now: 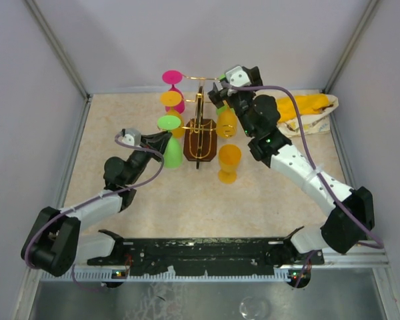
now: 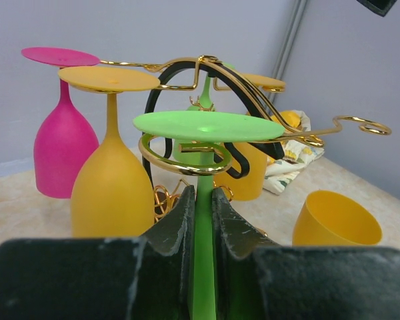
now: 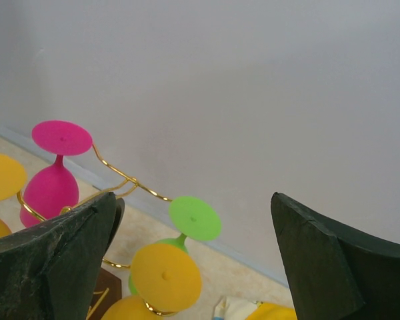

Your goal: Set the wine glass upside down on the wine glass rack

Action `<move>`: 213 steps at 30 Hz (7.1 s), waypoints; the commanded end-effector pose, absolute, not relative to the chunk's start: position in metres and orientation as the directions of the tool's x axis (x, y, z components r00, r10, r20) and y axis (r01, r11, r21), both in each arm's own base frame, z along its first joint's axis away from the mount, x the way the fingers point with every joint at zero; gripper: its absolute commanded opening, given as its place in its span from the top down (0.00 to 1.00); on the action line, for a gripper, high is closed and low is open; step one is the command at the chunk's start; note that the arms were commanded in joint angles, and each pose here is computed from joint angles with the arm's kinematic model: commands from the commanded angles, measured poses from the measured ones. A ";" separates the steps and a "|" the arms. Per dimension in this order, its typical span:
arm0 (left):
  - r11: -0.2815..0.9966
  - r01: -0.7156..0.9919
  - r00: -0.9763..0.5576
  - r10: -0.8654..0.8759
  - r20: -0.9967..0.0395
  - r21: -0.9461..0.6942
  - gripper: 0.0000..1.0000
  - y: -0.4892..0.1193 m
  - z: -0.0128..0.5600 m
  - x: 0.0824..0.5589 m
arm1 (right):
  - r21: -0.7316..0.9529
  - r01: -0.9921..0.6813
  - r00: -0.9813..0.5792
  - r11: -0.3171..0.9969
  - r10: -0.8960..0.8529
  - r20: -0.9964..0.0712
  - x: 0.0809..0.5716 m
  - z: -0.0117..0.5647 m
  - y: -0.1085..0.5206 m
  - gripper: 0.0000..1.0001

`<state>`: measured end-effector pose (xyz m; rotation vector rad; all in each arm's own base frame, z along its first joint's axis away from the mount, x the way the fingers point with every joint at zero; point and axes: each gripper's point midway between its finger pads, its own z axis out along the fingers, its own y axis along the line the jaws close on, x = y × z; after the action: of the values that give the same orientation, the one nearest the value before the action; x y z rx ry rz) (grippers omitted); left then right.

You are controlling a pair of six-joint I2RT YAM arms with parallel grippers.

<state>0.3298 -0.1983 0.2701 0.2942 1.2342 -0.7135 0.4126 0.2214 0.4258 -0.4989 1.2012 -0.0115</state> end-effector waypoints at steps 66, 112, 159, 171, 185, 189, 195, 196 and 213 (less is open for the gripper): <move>0.706 0.704 0.009 -0.120 -0.993 -0.079 0.36 -0.202 0.240 0.289 | 0.024 0.032 0.018 0.999 0.024 -1.000 0.409 0.430 0.088 0.02; 0.631 0.763 0.286 -0.133 -0.949 0.141 0.38 -0.216 0.420 0.282 | 0.333 -0.168 -0.681 0.928 0.135 -0.720 0.313 0.194 0.149 0.18; -0.026 0.982 0.184 0.309 -0.933 0.186 0.36 -0.393 0.229 0.218 | 0.163 0.029 -0.537 0.986 0.153 -0.829 0.375 0.266 0.069 0.05; 0.035 0.982 0.161 0.344 -0.925 0.184 0.36 -0.384 0.225 0.224 | 0.301 -0.281 -0.697 0.911 0.022 -0.717 0.318 0.225 0.147 0.12; 0.044 0.981 0.162 0.355 -0.921 0.190 0.36 -0.384 0.225 0.227 | 0.259 -0.272 -0.741 0.927 -0.030 -0.671 0.321 0.186 0.155 0.23; 0.049 0.981 0.160 0.357 -0.920 0.190 0.36 -0.384 0.225 0.228 | 0.262 -0.280 -0.747 0.923 -0.039 -0.664 0.323 0.178 0.162 0.27; 0.051 0.981 0.156 0.358 -0.920 0.187 0.36 -0.385 0.224 0.229 | 0.255 -0.279 -0.755 0.926 -0.048 -0.653 0.324 0.169 0.165 0.36; 0.052 0.981 0.157 0.357 -0.921 0.187 0.36 -0.385 0.225 0.229 | 0.254 -0.278 -0.756 0.927 -0.048 -0.653 0.325 0.168 0.165 0.38; 0.037 0.982 0.166 0.290 -0.943 0.184 0.35 -0.399 0.248 0.231 | 0.026 -0.154 -0.735 0.988 -0.097 -0.671 0.331 0.180 0.117 1.00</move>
<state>0.2292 -0.3871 0.2207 1.4806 1.3740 -0.8450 0.3211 0.1426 0.1553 -0.1957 2.4590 0.2992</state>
